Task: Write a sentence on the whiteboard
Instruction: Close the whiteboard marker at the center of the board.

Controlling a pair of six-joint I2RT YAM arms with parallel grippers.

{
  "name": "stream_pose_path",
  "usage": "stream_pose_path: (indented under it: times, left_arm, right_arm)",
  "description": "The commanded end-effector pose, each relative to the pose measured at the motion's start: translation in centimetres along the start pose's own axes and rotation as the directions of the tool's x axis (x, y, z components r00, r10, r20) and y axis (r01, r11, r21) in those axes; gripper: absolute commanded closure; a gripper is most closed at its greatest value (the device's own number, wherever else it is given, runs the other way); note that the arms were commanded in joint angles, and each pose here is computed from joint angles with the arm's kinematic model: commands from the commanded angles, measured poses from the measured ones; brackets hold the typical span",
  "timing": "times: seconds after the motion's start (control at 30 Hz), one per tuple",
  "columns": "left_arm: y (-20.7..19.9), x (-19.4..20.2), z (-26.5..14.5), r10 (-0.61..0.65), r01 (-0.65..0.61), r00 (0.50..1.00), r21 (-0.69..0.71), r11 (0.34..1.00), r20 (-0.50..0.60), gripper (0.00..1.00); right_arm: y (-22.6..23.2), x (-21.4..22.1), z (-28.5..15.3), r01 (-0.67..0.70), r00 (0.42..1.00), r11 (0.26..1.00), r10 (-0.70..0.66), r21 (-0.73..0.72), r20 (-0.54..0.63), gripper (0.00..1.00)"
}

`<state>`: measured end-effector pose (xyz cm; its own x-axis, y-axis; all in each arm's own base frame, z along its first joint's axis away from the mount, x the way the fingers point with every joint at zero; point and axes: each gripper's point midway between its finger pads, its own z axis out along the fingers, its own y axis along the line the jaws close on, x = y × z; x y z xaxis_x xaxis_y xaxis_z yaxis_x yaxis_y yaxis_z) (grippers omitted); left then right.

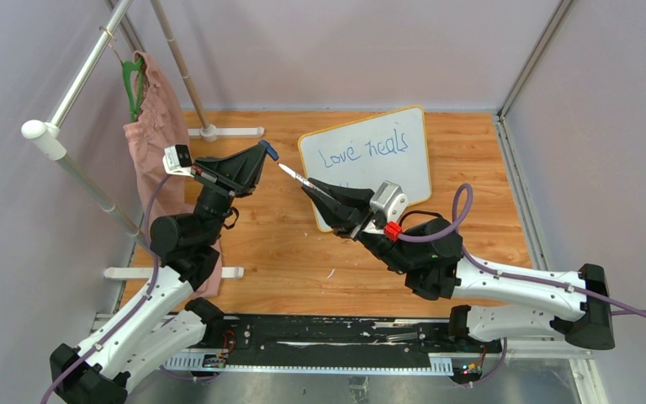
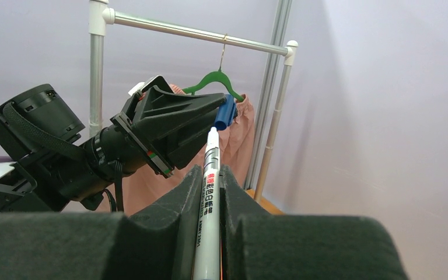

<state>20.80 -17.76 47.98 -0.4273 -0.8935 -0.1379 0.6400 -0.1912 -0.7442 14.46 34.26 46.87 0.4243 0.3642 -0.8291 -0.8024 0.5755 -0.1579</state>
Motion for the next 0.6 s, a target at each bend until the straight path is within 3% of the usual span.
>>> stream_pose_path:
  times: [0.0,0.57]
  left_arm:
    - [-1.17,0.04,0.0,-0.004,0.004,1.0,0.038,0.999,-0.004,1.0]
    - [-1.05,0.02,-0.28,-0.005,0.005,1.0,0.036,0.999,-0.002,1.0]
  right_arm:
    - [-0.54,-2.43,0.54,-0.036,0.997,0.999,0.033,0.032,0.064,1.0]
    - [-0.87,-2.4,0.72,-0.032,0.997,0.998,0.028,0.054,0.067,1.0]
